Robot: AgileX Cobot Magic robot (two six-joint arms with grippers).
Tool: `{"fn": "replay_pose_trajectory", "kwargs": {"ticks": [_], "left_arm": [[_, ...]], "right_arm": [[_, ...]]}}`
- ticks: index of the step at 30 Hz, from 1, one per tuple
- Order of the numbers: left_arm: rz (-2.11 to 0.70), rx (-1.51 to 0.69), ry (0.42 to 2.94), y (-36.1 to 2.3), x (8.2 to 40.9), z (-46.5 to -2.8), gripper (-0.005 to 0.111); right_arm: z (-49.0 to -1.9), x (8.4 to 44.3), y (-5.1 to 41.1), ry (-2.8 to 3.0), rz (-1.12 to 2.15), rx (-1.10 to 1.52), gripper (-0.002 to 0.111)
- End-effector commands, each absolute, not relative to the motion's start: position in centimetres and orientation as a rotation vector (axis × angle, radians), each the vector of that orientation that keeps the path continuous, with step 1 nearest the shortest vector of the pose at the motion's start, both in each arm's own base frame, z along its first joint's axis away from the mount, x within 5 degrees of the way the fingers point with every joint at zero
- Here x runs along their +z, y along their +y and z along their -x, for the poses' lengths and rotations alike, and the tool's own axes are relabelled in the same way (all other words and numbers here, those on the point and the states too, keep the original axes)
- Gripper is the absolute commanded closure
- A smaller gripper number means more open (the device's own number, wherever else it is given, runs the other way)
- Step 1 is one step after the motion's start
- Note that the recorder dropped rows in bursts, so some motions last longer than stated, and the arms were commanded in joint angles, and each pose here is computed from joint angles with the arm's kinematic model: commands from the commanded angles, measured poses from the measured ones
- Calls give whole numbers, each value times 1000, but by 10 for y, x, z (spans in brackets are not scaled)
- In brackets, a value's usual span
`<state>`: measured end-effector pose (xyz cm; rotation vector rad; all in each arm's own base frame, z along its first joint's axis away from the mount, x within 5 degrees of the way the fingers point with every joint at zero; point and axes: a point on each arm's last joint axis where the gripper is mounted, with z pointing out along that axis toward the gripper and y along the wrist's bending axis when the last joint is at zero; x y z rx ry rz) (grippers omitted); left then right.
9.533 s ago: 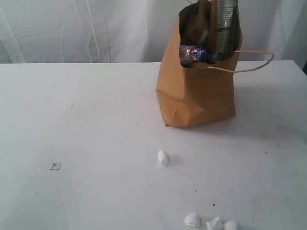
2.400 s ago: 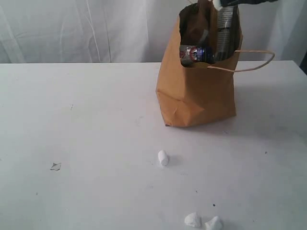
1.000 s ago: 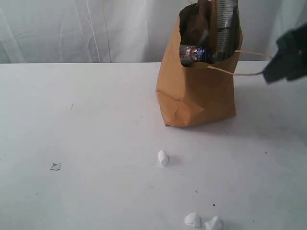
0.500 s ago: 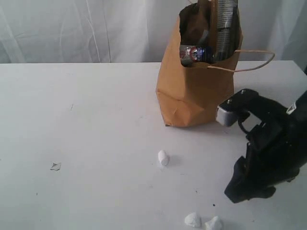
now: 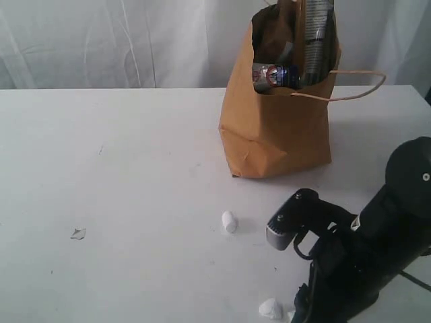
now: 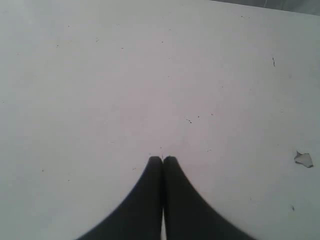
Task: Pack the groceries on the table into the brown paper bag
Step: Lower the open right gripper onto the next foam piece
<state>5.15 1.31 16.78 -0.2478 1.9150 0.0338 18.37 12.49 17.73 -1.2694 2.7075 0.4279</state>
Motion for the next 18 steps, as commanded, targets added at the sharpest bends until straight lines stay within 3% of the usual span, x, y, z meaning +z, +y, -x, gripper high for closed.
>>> {"fn": "replay_pose_trajectory", "kwargs": {"ticks": [1, 12, 15, 18], "left_arm": [[244, 38, 1923, 13, 166, -52, 107], [244, 38, 1923, 13, 166, -52, 107], [244, 38, 1923, 13, 166, -52, 107], [244, 38, 1923, 13, 166, -52, 107]], "right_arm": [[-191, 162, 127, 2711, 1264, 393, 47], [-198, 143, 129, 2755, 1255, 370, 48], [-197, 142, 129, 2756, 1256, 371, 55], [-197, 142, 129, 2756, 1256, 371, 68]]}}
